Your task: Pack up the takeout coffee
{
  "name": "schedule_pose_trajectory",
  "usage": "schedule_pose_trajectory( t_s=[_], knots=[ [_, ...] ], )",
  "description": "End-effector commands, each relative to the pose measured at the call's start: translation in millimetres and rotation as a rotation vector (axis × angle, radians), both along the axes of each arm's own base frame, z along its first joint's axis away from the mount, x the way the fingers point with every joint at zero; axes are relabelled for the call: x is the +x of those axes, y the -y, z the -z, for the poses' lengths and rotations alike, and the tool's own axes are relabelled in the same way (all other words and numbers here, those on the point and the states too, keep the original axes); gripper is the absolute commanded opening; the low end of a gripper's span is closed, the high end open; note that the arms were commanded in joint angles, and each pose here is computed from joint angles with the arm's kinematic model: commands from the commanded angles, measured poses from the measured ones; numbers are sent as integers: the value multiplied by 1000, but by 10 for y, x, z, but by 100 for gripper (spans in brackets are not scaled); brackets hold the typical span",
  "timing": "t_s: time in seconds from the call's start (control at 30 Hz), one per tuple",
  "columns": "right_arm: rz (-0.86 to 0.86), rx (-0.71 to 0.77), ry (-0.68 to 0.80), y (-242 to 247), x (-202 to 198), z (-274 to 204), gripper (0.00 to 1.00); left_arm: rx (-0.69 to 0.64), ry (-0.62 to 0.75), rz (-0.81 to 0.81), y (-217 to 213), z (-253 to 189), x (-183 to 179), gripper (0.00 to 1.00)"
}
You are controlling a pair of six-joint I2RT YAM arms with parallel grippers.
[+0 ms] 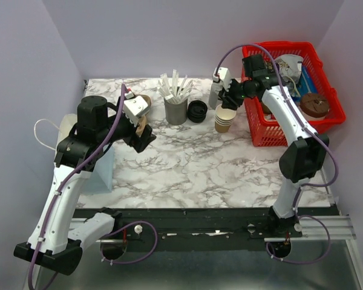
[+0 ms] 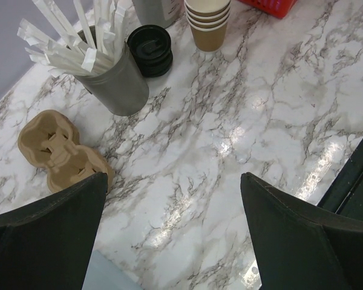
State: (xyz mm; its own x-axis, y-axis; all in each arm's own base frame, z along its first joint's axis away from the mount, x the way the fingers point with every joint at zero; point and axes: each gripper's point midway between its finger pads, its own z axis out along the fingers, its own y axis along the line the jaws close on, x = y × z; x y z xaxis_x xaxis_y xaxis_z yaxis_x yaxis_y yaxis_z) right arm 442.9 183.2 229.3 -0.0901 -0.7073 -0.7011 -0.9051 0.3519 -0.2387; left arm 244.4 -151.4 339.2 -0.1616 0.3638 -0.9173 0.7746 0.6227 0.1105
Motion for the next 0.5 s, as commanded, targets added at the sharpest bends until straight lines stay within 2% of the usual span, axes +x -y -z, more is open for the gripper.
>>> schedule_pose_trajectory(
  t_s=[0.0, 0.47],
  knots=[
    [-77, -96, -69, 46, -71, 202, 49, 2, 36, 11, 1, -41, -18, 99],
    [-203, -243, -150, 204, -205, 710, 50, 9, 42, -6, -25, 0, 57, 99]
  ],
)
